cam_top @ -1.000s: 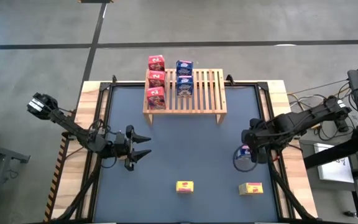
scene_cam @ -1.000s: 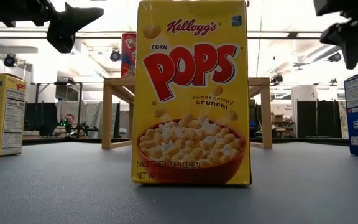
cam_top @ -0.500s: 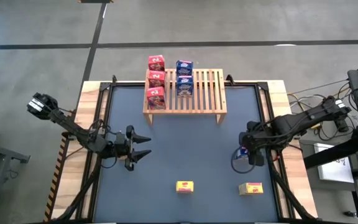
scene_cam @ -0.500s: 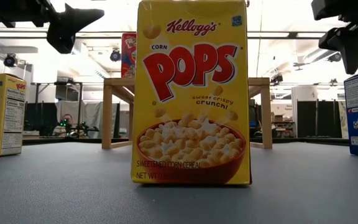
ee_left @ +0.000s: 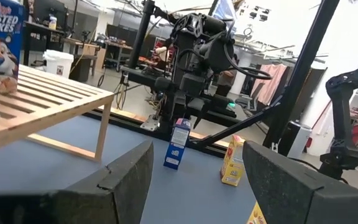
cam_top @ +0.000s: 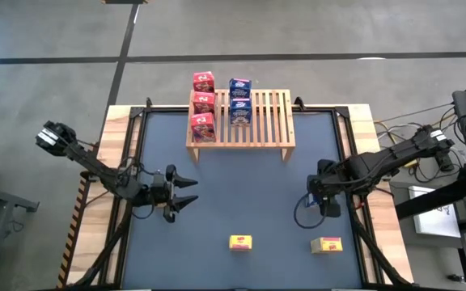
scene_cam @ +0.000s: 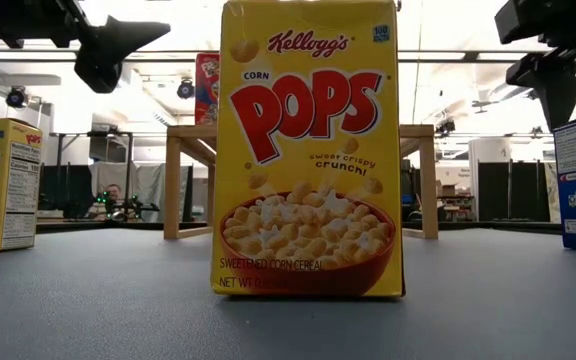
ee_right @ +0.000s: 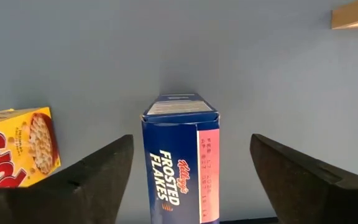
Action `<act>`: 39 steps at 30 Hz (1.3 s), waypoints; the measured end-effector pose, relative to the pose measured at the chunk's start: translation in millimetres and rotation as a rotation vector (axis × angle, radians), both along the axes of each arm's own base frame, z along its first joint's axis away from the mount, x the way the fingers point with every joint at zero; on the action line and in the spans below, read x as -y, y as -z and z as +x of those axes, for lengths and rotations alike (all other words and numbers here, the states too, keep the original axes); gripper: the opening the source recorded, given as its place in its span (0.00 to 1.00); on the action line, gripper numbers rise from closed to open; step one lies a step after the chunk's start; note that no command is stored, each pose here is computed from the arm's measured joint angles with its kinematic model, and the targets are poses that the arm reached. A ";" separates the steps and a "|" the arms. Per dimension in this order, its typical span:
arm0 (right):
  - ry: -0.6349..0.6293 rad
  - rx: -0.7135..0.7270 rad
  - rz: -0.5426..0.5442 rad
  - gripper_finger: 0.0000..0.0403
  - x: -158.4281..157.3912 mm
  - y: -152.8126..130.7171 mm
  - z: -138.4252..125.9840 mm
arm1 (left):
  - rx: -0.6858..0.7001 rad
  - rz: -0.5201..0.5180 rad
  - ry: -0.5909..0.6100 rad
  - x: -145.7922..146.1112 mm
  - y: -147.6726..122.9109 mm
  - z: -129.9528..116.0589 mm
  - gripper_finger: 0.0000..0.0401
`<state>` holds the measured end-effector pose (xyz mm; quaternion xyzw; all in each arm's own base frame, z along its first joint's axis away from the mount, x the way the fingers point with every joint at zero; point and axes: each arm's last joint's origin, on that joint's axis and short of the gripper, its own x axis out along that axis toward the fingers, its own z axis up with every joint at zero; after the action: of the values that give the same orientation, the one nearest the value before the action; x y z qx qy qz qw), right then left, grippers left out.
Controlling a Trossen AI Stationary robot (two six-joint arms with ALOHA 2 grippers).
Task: Stack cereal on shelf
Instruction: Put the blue cereal box aligned with the other blue cereal boxes on the shelf
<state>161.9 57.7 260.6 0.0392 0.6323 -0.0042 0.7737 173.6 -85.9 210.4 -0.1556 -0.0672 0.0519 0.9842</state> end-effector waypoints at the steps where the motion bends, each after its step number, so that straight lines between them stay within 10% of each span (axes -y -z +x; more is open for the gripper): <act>1: -0.003 -0.004 -0.002 0.81 -0.3 0.7 0.7 | -0.003 -0.001 0.000 0.2 0.7 0.5 0.58; 18: -0.007 0.022 0.011 0.83 -0.9 36.7 -7.0 | 0.002 -0.021 0.000 2.3 4.1 3.8 0.58; 39: 0.213 0.528 0.101 0.82 8.3 99.0 -57.5 | 0.001 -0.020 0.000 2.2 4.3 3.8 0.58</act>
<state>104.4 49.4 161.6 0.1435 0.4007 -0.0439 0.9038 177.4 -88.1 206.2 -0.1656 -0.0672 0.0527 0.9825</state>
